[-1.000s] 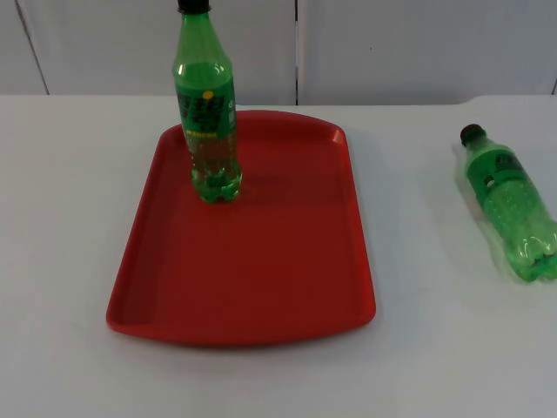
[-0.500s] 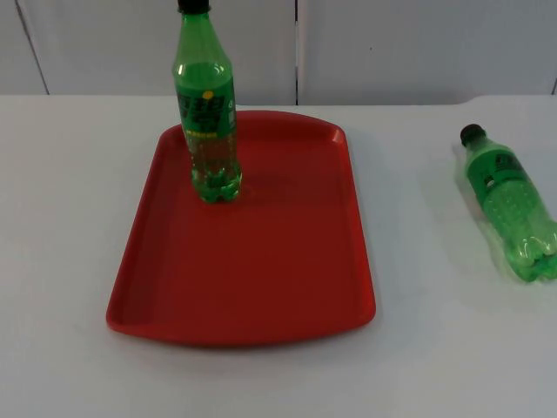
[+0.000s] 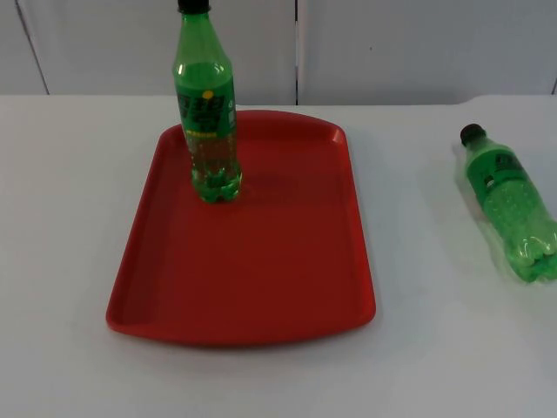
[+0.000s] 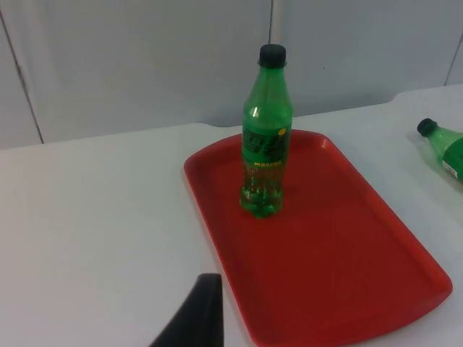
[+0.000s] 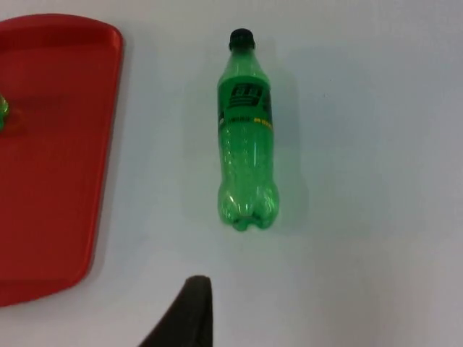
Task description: Place the bottle upright on the tray.
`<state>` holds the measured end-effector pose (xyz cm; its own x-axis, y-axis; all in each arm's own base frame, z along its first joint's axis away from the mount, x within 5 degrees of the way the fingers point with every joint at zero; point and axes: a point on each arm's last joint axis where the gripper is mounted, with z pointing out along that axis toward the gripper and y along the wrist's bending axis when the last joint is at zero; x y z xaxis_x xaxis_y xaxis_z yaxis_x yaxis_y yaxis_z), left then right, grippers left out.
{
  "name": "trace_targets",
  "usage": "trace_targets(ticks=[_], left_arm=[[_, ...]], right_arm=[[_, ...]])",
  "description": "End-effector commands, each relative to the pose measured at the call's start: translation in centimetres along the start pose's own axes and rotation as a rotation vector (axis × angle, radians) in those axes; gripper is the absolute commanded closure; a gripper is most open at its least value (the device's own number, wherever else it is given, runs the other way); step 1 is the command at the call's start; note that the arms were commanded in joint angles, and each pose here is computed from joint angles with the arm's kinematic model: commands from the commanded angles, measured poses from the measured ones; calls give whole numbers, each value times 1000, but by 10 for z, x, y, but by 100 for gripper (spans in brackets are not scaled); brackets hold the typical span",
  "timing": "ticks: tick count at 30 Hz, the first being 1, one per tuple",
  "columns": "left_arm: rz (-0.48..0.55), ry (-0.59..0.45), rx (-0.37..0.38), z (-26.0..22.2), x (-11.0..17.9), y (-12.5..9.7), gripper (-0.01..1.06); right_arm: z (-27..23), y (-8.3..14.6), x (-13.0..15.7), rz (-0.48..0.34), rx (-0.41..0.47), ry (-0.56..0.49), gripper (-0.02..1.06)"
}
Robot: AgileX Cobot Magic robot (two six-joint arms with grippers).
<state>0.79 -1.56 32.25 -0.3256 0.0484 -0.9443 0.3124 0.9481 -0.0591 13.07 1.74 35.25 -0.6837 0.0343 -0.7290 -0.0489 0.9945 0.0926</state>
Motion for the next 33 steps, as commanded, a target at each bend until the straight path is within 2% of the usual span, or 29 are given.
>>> trace_targets(ticks=[1,2,3,7,8,11,12,16,17,19,24,28,33], left_arm=[[-5,-6,-5,0,0,0,5],[-5,-6,-5,0,0,0,5],[-5,-6,-5,0,0,0,5],[-5,-6,-5,0,0,0,5],[-5,-6,-5,0,0,0,5],[-5,-6,-5,0,0,0,5],[-5,-6,-5,0,0,0,5],[-5,-6,-5,0,0,0,5],[-5,-6,-5,0,0,0,5],[-5,-6,-5,0,0,0,5],[-5,-6,-5,0,0,0,5],[-5,-6,-5,0,0,0,5],[-5,-6,-5,0,0,0,5]], right_arm=[[12,2,-22,-3,9,6,0],[24,4,-40,-7,12,33,1],[24,4,-40,-7,12,33,1],[75,10,-100,-24,20,108,2],[75,10,-100,-24,20,108,2],[121,16,-141,-34,20,188,2],[121,16,-141,-34,20,188,2],[181,22,-172,-33,1,311,2],[181,22,-172,-33,1,311,2],[212,25,-177,-18,-19,392,2],[274,28,-180,3,-45,435,2],[316,27,-165,35,-37,501,2],[348,31,-143,20,-26,580,2]])
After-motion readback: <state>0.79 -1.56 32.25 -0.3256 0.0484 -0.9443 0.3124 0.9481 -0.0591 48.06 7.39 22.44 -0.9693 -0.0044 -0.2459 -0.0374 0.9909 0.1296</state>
